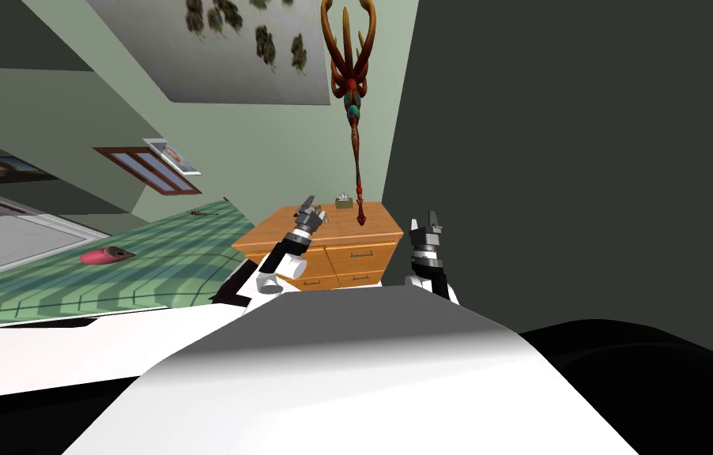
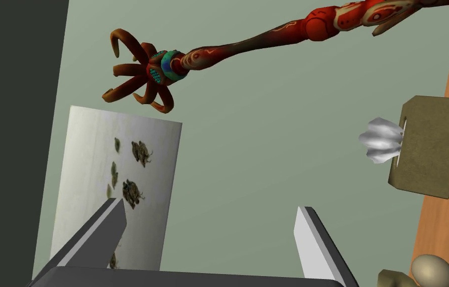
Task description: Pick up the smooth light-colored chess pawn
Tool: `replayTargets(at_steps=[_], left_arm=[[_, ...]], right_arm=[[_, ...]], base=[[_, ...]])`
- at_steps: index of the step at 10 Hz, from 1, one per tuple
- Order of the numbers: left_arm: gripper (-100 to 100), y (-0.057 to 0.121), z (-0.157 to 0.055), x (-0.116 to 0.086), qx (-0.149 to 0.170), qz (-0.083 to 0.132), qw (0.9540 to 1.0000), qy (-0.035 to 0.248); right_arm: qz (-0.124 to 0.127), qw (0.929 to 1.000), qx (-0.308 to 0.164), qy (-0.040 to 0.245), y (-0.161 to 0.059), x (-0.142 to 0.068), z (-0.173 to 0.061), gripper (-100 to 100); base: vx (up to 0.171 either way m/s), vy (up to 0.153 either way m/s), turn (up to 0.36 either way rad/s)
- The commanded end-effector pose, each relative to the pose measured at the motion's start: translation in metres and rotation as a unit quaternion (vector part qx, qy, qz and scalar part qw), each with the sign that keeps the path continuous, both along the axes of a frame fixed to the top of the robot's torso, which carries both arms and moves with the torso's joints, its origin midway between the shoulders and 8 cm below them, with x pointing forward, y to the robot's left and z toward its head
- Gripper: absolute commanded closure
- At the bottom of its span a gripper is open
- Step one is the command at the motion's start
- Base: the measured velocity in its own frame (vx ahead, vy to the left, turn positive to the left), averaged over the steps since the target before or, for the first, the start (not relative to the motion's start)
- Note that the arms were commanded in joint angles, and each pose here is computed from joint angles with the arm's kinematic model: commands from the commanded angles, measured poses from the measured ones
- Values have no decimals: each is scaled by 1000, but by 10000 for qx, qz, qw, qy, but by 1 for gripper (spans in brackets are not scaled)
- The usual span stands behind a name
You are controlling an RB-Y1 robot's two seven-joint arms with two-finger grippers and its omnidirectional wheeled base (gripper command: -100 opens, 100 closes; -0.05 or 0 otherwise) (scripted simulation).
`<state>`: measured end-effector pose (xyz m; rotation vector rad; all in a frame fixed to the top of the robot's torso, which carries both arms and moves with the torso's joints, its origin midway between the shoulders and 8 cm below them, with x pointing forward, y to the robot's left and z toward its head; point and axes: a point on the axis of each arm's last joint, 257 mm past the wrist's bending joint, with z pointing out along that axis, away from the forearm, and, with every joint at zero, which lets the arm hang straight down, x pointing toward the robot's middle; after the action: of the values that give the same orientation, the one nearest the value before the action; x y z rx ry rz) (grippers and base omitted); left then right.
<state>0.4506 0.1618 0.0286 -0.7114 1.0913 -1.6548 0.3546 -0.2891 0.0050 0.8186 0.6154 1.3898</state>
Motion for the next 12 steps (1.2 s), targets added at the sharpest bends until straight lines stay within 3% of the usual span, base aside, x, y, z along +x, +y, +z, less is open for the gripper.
replayTargets(at_steps=[1,4,5,7,10,12], left_arm=[[-100,-5,-5,7,61,-50,9998,184],[-100,-12,-12,17,166,-155,9987,451],[-100,-19,-10,24,214,-286,9980,523],[-100,-19,-18,27,269,-248,9969,693],[-100,-29,-23,44,428,-412,9929,1032],[-100,-27,-33,47,491,-364,9907,1219]], right_arm=[[0,10000,0,0,0,0,0,0],[0,10000,0,0,0,0,0,0],[0,10000,0,0,0,0,0,0],[0,10000,0,0,0,0,0,0],[0,10000,0,0,0,0,0,0],[0,10000,0,0,0,0,0,0]], base=[[-9,4,-7],[-4,1,-6],[-7,3,-20],[-3,2,-6],[-4,1,-21],[-1,1,-10]])
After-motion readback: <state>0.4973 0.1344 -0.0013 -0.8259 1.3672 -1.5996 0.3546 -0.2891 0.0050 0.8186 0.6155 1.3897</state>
